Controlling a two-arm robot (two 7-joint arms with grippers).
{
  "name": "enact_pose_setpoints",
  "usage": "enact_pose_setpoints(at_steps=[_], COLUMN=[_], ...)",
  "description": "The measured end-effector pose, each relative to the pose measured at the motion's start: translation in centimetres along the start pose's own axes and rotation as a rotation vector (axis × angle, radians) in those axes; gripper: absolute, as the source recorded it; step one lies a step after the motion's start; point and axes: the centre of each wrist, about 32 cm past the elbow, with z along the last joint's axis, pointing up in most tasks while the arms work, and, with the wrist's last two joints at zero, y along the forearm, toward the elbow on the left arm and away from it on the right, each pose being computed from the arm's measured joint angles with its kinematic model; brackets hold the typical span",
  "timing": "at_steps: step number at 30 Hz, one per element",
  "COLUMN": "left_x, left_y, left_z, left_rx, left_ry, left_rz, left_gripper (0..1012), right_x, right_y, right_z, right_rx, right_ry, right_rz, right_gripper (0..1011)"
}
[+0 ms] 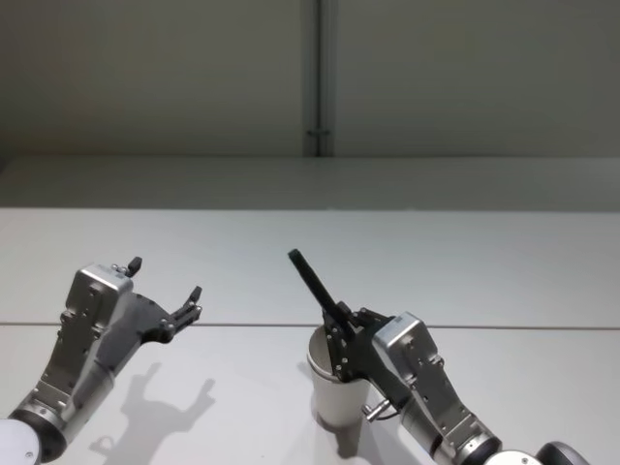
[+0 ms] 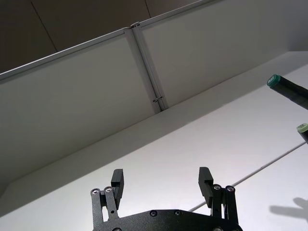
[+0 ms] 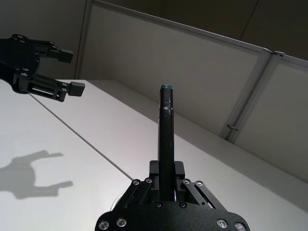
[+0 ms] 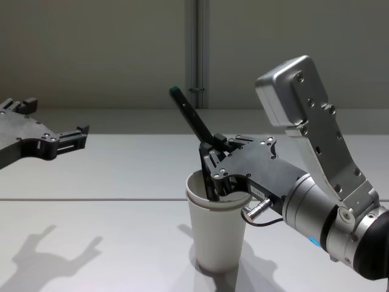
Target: Place the pen into the pen holder.
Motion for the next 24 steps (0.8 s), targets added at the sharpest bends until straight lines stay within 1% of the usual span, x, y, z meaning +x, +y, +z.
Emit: enact_pose_setpoints(at_steps=[24], left_x=[0.00], left_y=[0.00], left_z=[0.00], left_rx=[0.000], left_ry=[0.000], left_rz=[0.000], left_gripper=[1002], right_x=[-0.4], right_y=[1.1], right_z=[0.0], right_rx=[-0.006], right_ry=[-0.007], right_rz=[0.002], right_gripper=[178])
